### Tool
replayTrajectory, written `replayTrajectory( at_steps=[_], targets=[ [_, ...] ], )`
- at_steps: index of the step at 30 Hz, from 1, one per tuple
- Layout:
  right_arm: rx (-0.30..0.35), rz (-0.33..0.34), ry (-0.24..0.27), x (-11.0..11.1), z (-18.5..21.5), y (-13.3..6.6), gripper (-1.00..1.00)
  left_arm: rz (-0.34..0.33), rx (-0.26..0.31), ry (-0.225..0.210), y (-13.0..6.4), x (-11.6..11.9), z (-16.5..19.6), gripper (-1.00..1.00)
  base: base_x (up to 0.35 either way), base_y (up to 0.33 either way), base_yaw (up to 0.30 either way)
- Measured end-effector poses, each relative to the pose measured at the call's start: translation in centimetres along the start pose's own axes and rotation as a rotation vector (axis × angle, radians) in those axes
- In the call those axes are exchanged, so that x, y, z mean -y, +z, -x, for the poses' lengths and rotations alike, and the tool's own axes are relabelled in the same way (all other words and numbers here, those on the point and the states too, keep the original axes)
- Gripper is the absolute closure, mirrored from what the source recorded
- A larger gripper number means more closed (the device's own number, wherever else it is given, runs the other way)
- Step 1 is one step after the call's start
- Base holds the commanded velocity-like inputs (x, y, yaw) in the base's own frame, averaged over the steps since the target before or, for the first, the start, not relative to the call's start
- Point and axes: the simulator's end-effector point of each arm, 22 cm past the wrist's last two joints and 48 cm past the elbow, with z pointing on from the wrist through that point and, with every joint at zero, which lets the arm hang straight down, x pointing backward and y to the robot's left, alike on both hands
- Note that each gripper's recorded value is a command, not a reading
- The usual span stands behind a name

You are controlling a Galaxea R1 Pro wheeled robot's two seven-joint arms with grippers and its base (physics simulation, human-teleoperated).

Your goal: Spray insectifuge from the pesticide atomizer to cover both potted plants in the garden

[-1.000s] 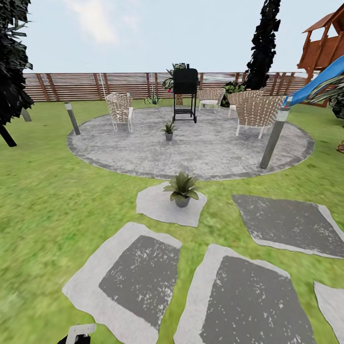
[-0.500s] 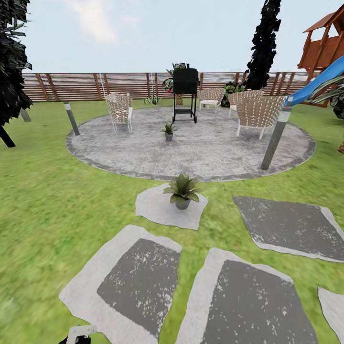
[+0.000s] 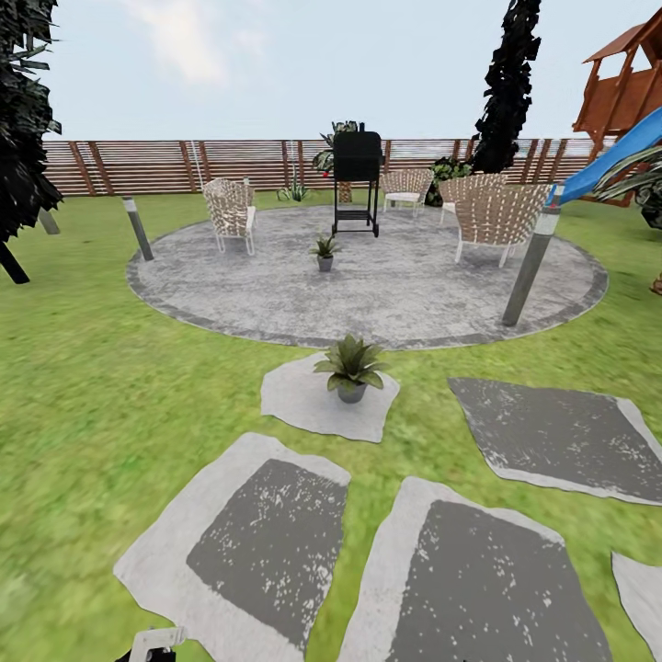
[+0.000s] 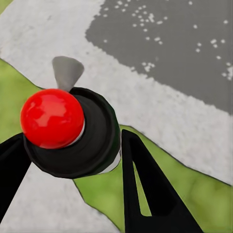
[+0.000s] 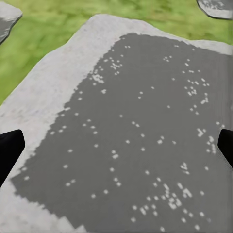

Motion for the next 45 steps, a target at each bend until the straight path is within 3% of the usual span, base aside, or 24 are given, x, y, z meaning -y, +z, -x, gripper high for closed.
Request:
replayTrajectory(
  at_steps=[6, 45],
  targets=[
    [0.003, -0.008, 0.003, 0.21, 0.12, 0.03, -1.0, -0.002, 0.0, -0.001, -0.01, 0.09, 0.0, 1.0, 0.098, 0.0, 0.0],
    [0.001, -0.001, 0.001, 0.0, 0.03, -0.01, -1.0, -0.004, 0.0, 0.0, -0.02, 0.21, 0.0, 1.0, 0.328, -0.022, 0.0]
  ],
)
